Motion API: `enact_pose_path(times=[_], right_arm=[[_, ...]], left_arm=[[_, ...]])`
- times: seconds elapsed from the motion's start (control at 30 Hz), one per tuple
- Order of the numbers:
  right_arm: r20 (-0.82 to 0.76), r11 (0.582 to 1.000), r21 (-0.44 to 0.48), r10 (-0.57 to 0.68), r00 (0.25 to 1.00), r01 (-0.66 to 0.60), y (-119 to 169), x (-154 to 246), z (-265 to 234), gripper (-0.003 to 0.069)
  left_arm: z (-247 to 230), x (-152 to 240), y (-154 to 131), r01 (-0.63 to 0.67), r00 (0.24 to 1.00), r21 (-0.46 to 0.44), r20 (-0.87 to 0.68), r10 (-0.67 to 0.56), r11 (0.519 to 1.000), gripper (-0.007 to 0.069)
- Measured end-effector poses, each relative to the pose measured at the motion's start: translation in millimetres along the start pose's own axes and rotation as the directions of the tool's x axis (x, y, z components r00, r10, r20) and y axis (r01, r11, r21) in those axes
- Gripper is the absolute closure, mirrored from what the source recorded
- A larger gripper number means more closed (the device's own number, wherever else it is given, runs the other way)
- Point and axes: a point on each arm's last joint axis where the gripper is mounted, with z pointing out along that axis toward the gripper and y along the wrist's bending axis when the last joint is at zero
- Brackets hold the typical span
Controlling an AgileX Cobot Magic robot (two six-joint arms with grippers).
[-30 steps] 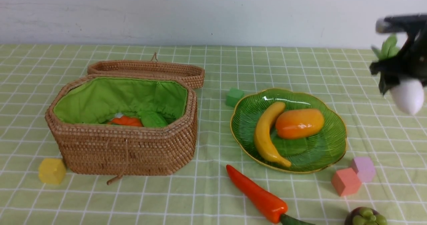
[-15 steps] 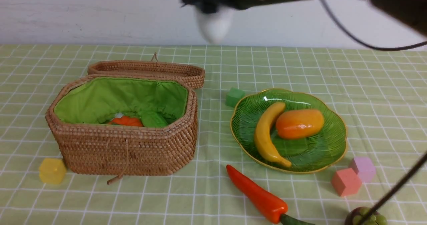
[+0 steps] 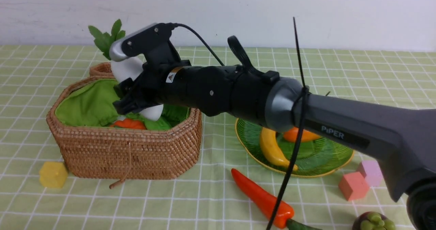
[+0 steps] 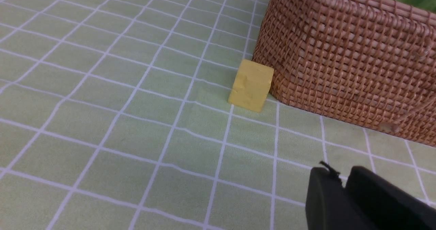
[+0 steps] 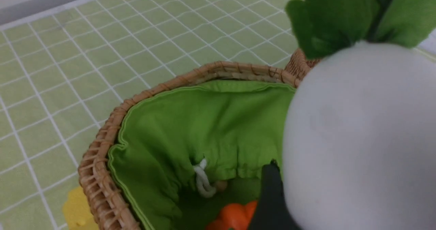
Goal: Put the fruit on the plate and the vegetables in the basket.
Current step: Take a daikon with your right arm and place it on the basket on the left.
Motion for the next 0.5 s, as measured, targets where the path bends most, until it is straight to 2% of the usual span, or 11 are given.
enact_pose_path(times=[0.07,0.1,0.13,0.17,0.23,0.33,0.5], right_arm=[[0.002,1.000,0.002,0.000,1.000,0.000,-0.5,-0.1,0.0,0.0157],[0.002,1.000,0.003,0.001,1.000,-0.001,-1.3,-0.1,0.0,0.0111],[0.002,1.000,0.004,0.001,1.000,-0.001,-1.8,-0.1,-0.1,0.0111],[-0.007,1.000,0.006,0.002,1.000,-0.002,-4.7,0.8,-0.2,0.0039],[-0.041,1.000,-0.003,0.006,0.999,-0.007,-9.1,2.8,-1.7,-0.0007],[-0.095,1.000,-0.028,0.008,0.995,-0.011,-12.2,2.1,-7.7,-0.0015],[-0.195,0.994,-0.108,-0.025,0.980,0.004,-10.4,-20.8,-43.8,-0.0010]], left_arm=[[0.0,0.0,0.0,0.000,1.000,0.000,0.000,0.000,1.000,0.0536],[0.0,0.0,0.0,0.000,1.000,0.000,0.000,0.000,1.000,0.0535],[0.0,0.0,0.0,0.000,1.000,0.000,0.000,0.000,1.000,0.0535],[0.0,0.0,0.0,0.000,1.000,0.000,0.000,0.000,1.000,0.0533],[0.0,0.0,0.0,0.000,1.000,0.000,0.000,0.000,1.000,0.0533],[0.0,0.0,0.0,0.000,1.000,0.000,0.000,0.000,1.000,0.0533],[0.0,0.0,0.0,0.000,1.000,0.000,0.000,0.000,1.000,0.0533]])
